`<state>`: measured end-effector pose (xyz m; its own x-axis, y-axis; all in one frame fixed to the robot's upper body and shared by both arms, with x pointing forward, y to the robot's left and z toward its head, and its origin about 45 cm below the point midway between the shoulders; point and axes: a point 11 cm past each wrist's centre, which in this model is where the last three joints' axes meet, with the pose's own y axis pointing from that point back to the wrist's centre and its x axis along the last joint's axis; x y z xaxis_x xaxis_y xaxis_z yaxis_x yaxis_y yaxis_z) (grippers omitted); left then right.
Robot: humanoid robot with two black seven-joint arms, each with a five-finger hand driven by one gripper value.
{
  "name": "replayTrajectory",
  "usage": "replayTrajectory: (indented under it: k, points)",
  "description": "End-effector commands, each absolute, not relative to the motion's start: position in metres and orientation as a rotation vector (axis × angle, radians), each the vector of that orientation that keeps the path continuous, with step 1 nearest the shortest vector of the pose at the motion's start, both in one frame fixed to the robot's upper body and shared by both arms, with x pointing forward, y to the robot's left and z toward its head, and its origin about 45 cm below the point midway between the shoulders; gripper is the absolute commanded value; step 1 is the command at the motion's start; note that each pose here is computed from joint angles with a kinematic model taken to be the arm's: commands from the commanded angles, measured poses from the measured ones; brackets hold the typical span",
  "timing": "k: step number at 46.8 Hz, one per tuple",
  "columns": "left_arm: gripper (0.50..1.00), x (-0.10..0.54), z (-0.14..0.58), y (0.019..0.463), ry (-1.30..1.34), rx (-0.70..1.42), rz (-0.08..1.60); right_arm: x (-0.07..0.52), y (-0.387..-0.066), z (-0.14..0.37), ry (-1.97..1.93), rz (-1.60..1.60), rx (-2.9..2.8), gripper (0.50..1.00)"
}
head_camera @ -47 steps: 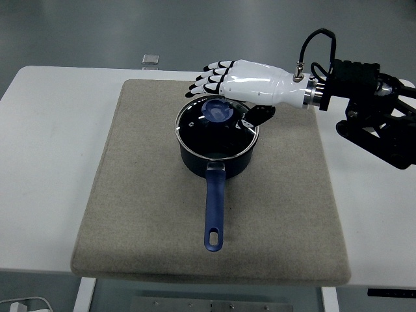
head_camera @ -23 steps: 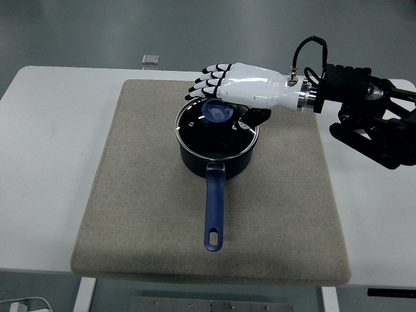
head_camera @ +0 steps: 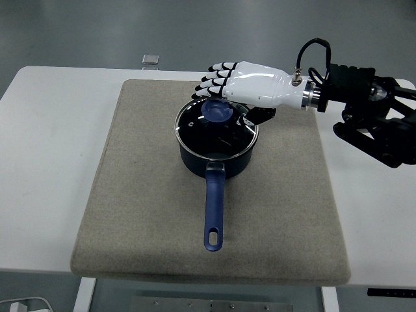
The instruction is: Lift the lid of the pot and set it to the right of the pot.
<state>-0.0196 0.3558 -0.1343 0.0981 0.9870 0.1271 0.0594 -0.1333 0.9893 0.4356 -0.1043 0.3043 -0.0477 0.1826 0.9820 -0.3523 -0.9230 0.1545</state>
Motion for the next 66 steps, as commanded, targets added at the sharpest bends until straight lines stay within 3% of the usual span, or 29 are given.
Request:
replayTrajectory:
  k: [1,61,63,66]
  points:
    - [1.000,-0.020,-0.134,0.356,1.122,1.397,1.201,0.435,-0.103,0.303,-0.177,2.030,1.876,0.934]
    - [1.000,-0.020,-0.134,0.356,1.122,1.397,1.201,0.421,-0.093,0.289,-0.034,1.956,1.927,0.926]
    - [1.000,-0.020,-0.134,0.356,1.122,1.397,1.201,0.421,-0.093,0.289,-0.034,1.956,1.927,0.907]
    - [1.000,-0.020,-0.134,0.356,1.121,1.398,1.200,0.421,-0.093,0.289,-0.033,1.957,1.925,0.801]
